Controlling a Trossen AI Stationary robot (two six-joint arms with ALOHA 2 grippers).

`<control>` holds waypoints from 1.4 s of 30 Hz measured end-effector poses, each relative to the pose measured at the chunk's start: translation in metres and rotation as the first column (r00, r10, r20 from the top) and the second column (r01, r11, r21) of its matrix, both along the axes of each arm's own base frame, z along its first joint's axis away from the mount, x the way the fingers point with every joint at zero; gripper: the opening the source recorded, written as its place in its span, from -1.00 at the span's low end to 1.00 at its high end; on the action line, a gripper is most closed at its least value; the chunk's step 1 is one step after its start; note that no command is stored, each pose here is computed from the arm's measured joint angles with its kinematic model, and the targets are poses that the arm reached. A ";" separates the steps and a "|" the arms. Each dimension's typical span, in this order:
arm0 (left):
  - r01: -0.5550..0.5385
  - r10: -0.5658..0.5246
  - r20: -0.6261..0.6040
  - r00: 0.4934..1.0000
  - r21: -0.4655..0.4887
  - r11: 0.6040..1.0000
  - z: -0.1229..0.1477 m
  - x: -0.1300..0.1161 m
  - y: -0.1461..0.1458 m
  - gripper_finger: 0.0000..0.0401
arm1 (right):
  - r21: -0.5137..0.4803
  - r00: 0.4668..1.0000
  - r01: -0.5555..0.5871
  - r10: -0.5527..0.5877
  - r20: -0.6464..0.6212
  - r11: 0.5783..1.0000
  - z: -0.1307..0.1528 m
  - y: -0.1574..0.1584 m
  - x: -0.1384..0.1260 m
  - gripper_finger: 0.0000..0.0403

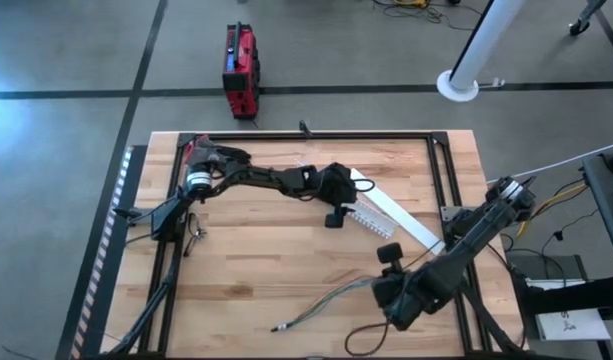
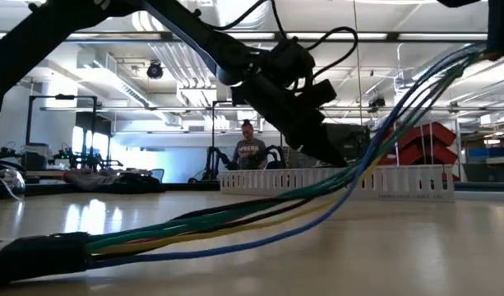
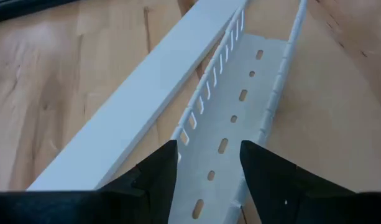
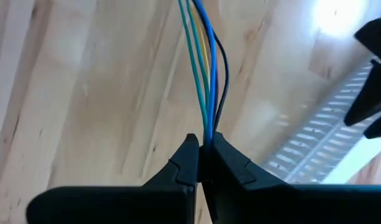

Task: Ziptie cables
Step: Put the zip-tied cables into the white cable duct

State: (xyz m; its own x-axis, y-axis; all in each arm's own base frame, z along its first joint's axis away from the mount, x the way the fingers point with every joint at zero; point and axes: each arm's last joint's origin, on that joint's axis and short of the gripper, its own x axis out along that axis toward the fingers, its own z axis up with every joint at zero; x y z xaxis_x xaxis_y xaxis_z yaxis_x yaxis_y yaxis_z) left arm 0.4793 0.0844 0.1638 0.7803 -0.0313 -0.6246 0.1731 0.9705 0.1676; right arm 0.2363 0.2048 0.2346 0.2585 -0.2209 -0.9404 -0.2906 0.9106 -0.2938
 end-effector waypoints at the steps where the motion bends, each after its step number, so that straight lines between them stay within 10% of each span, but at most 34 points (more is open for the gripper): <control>1: -0.001 0.001 -0.006 1.000 -0.003 1.000 0.000 0.000 0.000 -0.21 | 0.003 1.000 -0.003 0.003 0.004 1.000 0.002 -0.002 0.000 -0.96; 12: 0.051 -0.065 -0.123 0.990 -0.111 0.992 -0.007 -0.002 -0.037 -0.35 | 0.010 0.999 0.004 -0.004 0.047 1.000 0.013 -0.010 -0.005 -0.96; 42: 0.045 -0.021 -0.071 0.997 0.368 0.929 0.011 0.009 -0.073 -0.08 | 0.011 0.999 0.014 -0.015 0.045 1.000 0.011 -0.008 -0.005 -0.96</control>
State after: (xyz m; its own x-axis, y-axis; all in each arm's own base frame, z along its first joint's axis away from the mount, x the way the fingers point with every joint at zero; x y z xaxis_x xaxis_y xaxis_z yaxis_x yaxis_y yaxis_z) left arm 0.4880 0.0118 0.1743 0.7406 0.1864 -0.6456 0.2262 0.8355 0.5007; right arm 0.2312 0.1967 0.2452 0.2978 -0.2146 -0.9302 -0.2638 0.9180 -0.2962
